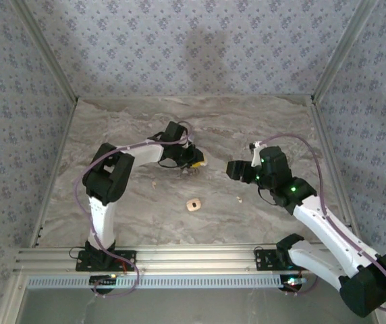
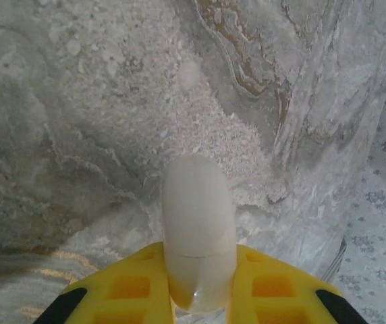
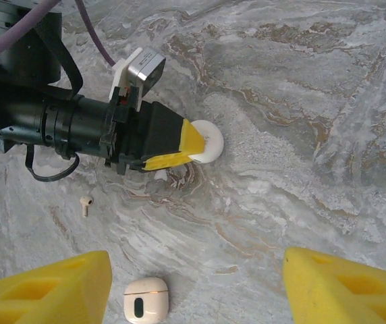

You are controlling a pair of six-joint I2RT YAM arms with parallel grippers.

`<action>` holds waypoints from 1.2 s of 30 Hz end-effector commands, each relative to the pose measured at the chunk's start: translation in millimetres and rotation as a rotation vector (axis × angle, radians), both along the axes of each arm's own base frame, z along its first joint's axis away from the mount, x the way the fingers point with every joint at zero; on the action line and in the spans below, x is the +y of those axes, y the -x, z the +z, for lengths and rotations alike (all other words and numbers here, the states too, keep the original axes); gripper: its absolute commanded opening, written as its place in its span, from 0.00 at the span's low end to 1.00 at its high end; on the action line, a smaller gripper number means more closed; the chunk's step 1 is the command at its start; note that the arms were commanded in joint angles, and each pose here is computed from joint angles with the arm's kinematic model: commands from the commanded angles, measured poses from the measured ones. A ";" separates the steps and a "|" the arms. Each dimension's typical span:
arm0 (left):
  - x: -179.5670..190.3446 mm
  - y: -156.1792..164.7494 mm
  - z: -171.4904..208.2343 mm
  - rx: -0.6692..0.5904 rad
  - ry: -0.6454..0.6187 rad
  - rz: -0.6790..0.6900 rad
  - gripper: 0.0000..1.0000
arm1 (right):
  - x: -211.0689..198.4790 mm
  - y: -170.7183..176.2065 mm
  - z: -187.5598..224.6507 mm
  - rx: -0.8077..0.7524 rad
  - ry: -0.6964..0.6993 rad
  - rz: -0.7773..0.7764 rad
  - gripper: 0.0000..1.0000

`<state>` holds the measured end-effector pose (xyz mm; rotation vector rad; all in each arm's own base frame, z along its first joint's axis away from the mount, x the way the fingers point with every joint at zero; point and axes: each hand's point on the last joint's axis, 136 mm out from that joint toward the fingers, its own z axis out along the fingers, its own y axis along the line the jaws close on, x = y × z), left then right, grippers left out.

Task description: Insert wireless bluetooth earbuds into charging case

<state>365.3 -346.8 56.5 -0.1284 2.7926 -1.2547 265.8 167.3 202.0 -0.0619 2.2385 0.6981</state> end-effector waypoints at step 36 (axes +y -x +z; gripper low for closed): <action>57.6 4.2 67.1 -0.130 -0.179 0.022 0.49 | 32.9 14.9 3.1 0.104 0.179 0.109 0.68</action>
